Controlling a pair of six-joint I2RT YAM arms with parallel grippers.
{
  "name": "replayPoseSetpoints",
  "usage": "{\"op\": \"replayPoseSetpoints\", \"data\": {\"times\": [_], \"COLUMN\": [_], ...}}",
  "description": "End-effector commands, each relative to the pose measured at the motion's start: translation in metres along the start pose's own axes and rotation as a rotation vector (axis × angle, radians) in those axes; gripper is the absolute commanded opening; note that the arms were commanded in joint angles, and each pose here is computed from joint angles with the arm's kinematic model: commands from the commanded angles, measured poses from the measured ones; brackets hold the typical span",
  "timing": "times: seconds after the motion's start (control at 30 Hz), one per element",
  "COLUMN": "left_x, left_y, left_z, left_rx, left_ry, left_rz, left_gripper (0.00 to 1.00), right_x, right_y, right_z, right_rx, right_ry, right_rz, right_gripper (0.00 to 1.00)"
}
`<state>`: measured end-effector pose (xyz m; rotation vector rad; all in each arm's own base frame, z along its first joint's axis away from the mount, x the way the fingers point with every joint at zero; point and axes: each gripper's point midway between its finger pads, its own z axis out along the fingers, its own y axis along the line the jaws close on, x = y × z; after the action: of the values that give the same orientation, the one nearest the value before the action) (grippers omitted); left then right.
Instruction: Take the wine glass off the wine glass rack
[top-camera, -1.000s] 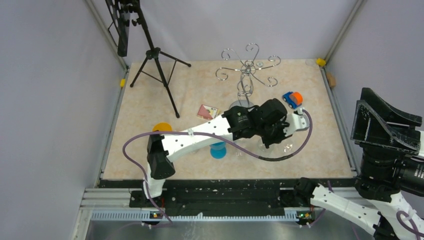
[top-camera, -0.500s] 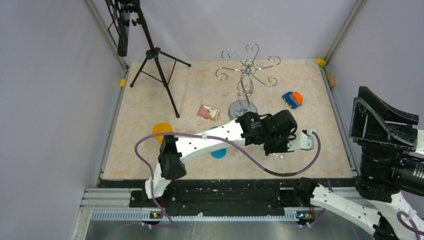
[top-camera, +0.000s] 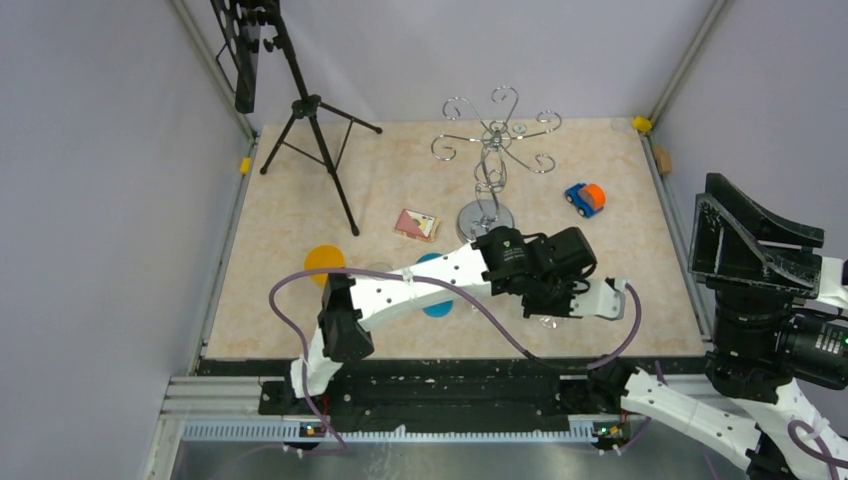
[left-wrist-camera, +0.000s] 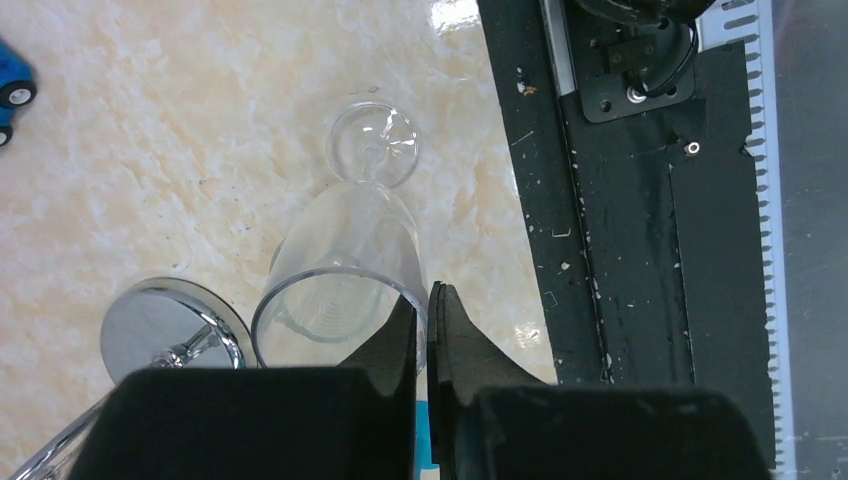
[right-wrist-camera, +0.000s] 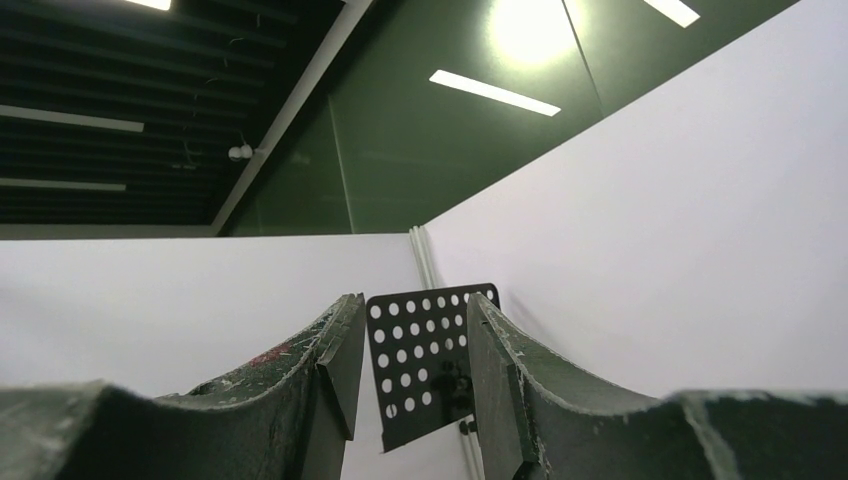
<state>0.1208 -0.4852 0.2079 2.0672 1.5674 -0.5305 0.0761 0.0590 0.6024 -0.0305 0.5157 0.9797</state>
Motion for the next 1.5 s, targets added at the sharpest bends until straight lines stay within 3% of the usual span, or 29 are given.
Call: {"op": "replayPoseSetpoints", "data": {"times": [0.0, 0.4, 0.73, 0.83, 0.9, 1.07, 1.17, 1.33, 1.47], "left_x": [-0.010, -0.009, -0.005, -0.006, -0.006, -0.008, -0.008, -0.009, -0.004], "left_y": [-0.002, 0.004, 0.007, 0.009, 0.012, 0.012, 0.012, 0.010, 0.010], "left_z": [-0.005, 0.012, 0.020, 0.020, 0.020, 0.015, 0.009, 0.002, 0.000], "left_rx": [0.016, 0.012, 0.006, -0.007, -0.017, -0.023, -0.022, -0.021, -0.022], "left_ry": [-0.023, 0.003, 0.021, 0.021, 0.023, 0.021, 0.021, 0.012, 0.031], "left_rz": [0.064, 0.106, 0.101, 0.102, 0.107, 0.120, 0.126, 0.145, 0.172], "left_gripper": [0.00, 0.01, 0.13, 0.10, 0.00, 0.00, 0.00, 0.00, 0.00], "right_x": [-0.002, 0.003, 0.008, 0.007, 0.006, 0.007, 0.017, 0.026, 0.027], "right_y": [-0.001, -0.002, -0.002, -0.002, -0.002, -0.008, -0.037, -0.120, -0.140], "right_z": [-0.001, 0.005, 0.006, 0.006, 0.006, 0.006, 0.007, -0.033, -0.056], "right_rx": [0.009, 0.018, 0.024, 0.024, 0.024, 0.051, 0.226, 0.797, 0.971], "right_ry": [-0.010, 0.012, 0.024, 0.022, 0.020, 0.027, 0.122, 0.346, 0.517], "right_rz": [0.019, 0.020, 0.031, 0.031, 0.029, 0.007, -0.036, -0.189, -0.364], "right_gripper": [0.43, 0.43, 0.43, 0.43, 0.43, 0.42, 0.37, 0.36, 0.39]}}
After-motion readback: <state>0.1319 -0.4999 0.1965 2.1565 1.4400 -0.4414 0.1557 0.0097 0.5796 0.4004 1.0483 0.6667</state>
